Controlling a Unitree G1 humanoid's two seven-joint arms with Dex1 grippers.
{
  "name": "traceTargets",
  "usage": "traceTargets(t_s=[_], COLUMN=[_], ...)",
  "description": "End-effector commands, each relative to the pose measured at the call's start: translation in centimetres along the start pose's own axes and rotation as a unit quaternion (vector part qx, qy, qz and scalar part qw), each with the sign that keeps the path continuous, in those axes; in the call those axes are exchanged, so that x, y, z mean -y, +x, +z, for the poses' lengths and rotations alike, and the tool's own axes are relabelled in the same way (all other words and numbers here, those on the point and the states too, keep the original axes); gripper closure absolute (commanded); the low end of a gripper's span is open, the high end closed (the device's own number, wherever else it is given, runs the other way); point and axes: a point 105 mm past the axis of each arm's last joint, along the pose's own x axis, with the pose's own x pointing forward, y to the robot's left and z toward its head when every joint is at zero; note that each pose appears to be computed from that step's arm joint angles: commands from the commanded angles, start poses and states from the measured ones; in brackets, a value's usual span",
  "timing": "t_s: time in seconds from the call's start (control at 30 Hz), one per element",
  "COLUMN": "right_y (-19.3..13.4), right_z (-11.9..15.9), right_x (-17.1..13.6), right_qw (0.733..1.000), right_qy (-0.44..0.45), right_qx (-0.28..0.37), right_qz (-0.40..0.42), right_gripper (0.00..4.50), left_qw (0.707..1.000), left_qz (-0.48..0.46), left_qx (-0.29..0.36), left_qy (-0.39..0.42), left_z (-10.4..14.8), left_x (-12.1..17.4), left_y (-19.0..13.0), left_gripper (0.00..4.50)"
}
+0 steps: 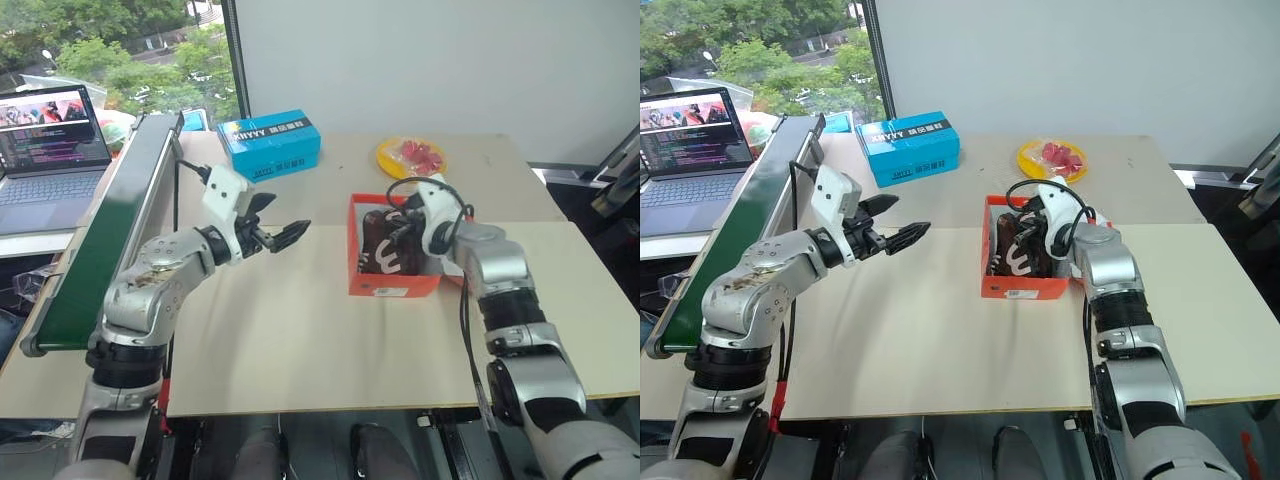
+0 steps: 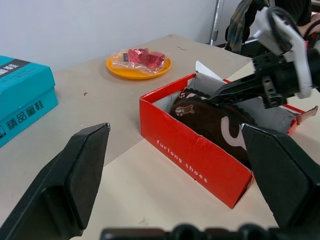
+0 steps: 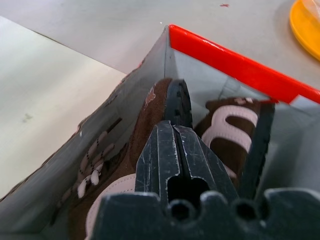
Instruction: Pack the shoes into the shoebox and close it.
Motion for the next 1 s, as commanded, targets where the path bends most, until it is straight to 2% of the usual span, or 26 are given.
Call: traceTargets(t_s=[0.03, 0.2, 0.33, 0.4, 0.5, 0.63, 0.7, 0.8, 0.9, 1.0], right_y=[1.1, 2.0, 1.8, 1.1, -1.4, -6.8, -9.2, -11.9, -13.7, -15.4], right_z=[-0.5, -1.7, -1.2, -0.2, 2.9, 6.8, 6.5, 4.4, 0.9, -2.5], right_x=[-0.1, -0.6, -0.3, 0.2, 0.7, -0.6, -1.0, -0.6, -0.8, -1.4], right_qw=[1.0, 0.999, 0.998, 0.996, 0.996, 0.997, 0.997, 0.996, 0.991, 0.972], right_qy=[-0.015, -0.036, -0.065, -0.092, -0.085, 0.034, 0.035, 0.069, 0.124, 0.225], right_qx=[-0.007, -0.023, -0.02, -0.013, 0.018, 0.072, 0.069, 0.048, 0.017, 0.044], right_qz=[0.0, 0.002, -0.004, -0.013, -0.022, 0.011, 0.017, -0.012, -0.038, -0.052], right_gripper=[4.48, 4.48, 4.48, 4.48, 4.48, 4.48, 4.48, 4.48, 4.48, 4.48], left_qw=[1.0, 1.0, 1.0, 1.0, 0.999, 0.999, 0.998, 0.997, 0.994, 0.991], left_qz=[-0.002, 0.001, -0.002, -0.007, -0.017, -0.044, -0.055, -0.078, -0.104, -0.128], left_qx=[0.02, 0.014, 0.011, 0.008, 0.005, 0.003, 0.002, 0.004, 0.003, -0.001], left_qy=[0.02, 0.024, 0.025, 0.026, 0.026, 0.026, 0.027, 0.028, 0.037, 0.049], left_z=[1.6, 1.6, 1.5, 1.4, 1.3, 1.3, 1.3, 1.2, 1.3, 1.4], left_x=[0.4, 0.3, 0.4, 0.5, 0.5, 0.9, 1.0, 1.2, 1.7, 2.2], left_y=[-0.7, -0.9, -0.9, -0.9, -0.7, 0.0, 0.3, 1.1, 1.9, 2.2], left_gripper=[0.0, 0.0, 0.0, 0.0, 0.0, 0.0, 0.0, 0.0, 0.0, 0.0])
